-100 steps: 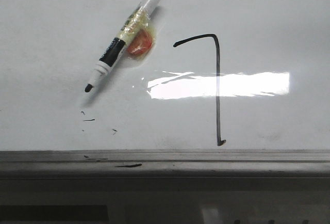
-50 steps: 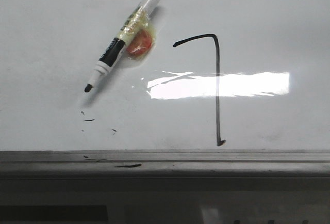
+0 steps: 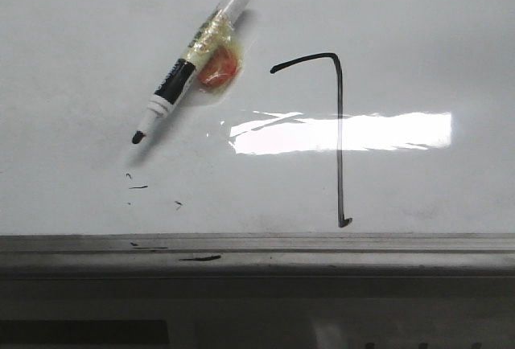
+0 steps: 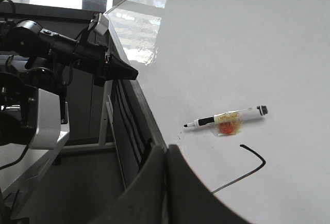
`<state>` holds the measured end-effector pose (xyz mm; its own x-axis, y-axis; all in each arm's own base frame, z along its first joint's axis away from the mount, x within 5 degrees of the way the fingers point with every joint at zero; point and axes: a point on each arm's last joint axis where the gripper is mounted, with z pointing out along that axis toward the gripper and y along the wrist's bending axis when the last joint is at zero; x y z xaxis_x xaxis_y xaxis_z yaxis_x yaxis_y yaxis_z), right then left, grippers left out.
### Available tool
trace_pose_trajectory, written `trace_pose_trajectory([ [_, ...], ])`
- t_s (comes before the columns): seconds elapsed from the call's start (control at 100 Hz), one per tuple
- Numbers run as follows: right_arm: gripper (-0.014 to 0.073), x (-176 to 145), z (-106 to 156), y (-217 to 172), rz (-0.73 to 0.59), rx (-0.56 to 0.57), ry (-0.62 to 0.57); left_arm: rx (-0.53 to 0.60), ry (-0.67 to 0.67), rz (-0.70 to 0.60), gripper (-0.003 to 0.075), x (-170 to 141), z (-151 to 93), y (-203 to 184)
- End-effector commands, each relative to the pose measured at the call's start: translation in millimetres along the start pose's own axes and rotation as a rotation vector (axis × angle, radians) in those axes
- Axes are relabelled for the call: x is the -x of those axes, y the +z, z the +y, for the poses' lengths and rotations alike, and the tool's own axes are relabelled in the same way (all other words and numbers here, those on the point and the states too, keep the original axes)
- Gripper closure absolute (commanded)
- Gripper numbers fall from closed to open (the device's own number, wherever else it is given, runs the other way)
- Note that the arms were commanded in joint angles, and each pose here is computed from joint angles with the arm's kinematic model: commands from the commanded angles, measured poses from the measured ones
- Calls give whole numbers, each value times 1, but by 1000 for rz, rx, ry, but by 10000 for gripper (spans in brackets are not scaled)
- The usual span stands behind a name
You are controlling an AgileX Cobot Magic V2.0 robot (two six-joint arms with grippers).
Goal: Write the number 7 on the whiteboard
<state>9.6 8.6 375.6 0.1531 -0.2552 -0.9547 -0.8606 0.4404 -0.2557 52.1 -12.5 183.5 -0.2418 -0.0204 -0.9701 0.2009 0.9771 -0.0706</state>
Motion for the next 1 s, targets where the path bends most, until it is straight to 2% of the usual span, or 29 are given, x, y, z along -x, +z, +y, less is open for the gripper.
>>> trace_pose_trajectory([
  [0.0, 638, 12, -4, -1, -76, -27, -8, -1, -14, -62, 741, -1, 0, 0],
  [0.1, 639, 6, -5, 2, -37, -59, -37, -1, -14, -62, 741, -1, 0, 0],
  [0.17, 639, -3, -8, 7, 12, -135, -91, -1, -14, -62, 741, -1, 0, 0],
  [0.25, 639, -13, -7, 15, 39, -213, -101, -1, -14, -62, 741, -1, 0, 0],
  [0.32, 639, -20, -8, 25, 11, -313, -102, -1, -14, -62, 741, -1, 0, 0],
  [0.42, 639, -33, -10, 39, -93, -470, -106, -1, -14, -62, 741, -1, 0, 0],
  [0.59, 639, -83, -17, 56, -183, -716, 9, -1, -14, -62, 741, -1, 0, 0],
  [0.7, 639, -123, -17, 57, -136, -861, 8, -1, -14, -62, 741, -1, 0, 0],
  [0.88, 639, -162, -5, 51, -21, -962, 55, -1, -14, -62, 741, -1, 0, 0],
  [0.99, 639, -176, 3, 47, 46, -970, 167, -1, -14, -62, 741, -1, 0, 0],
])
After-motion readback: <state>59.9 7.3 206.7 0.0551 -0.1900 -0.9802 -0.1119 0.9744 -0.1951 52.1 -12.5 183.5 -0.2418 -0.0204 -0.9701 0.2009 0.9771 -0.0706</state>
